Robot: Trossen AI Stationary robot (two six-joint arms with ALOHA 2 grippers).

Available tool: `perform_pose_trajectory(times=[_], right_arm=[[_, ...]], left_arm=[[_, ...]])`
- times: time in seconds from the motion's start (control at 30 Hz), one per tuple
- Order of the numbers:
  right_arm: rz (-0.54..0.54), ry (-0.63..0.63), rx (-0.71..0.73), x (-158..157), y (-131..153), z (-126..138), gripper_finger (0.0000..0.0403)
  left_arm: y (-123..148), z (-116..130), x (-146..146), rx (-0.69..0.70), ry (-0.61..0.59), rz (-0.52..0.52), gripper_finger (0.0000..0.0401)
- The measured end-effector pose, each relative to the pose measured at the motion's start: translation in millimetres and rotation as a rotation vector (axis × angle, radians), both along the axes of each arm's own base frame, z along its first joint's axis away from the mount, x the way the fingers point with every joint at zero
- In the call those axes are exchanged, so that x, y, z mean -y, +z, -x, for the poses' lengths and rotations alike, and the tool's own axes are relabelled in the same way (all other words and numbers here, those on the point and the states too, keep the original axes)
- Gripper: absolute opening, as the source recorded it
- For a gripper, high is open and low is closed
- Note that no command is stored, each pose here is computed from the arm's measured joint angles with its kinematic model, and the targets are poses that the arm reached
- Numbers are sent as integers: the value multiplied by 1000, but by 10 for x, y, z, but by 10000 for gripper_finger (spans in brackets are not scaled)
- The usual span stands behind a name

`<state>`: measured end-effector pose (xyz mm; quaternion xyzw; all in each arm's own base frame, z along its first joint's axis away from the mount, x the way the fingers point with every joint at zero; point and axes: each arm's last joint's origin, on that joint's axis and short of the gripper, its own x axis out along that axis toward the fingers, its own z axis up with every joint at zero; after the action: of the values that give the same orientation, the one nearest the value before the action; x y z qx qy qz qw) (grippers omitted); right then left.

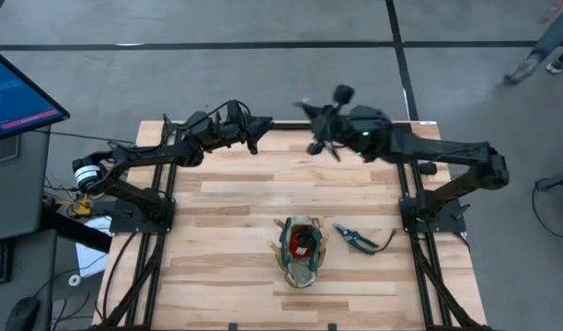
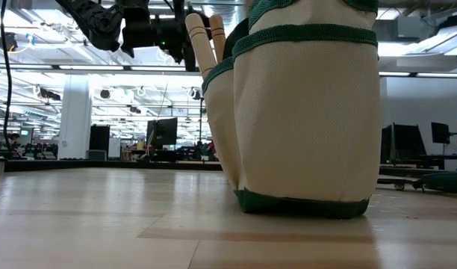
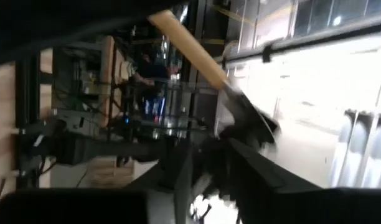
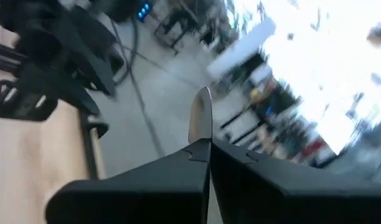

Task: Pick & Place Garden tools in Gardening bag
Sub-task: Put the brown trowel into the green gardening bag

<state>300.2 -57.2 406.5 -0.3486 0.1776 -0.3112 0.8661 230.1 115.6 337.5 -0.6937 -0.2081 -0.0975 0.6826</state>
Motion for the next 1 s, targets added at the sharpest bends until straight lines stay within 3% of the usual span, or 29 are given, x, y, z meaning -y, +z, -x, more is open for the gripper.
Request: perform_pose_trajectory(times=[0.23, 0.37, 0.5, 0.63, 0.8, 1.0], right_arm=[[-471, -22, 229, -288, 190, 832, 0], [-664, 62, 281, -613, -65, 1083, 0], [-800, 67, 320, -857, -476, 1280, 0], [-883, 124, 355, -1059, -917, 1321, 0], [-903, 212, 366, -1196, -1302, 1327, 0], [-901, 339, 401, -1320, -1479, 1391, 0]], left_arm=[[2, 6, 3, -14, -31, -66, 140], [5, 7, 14, -22, -43, -126, 137], [5, 8, 12, -24, -34, -142, 119], [6, 7, 12, -27, -16, -170, 97], [5, 8, -1, -26, 31, -163, 73], [5, 7, -1, -25, 31, -161, 47]])
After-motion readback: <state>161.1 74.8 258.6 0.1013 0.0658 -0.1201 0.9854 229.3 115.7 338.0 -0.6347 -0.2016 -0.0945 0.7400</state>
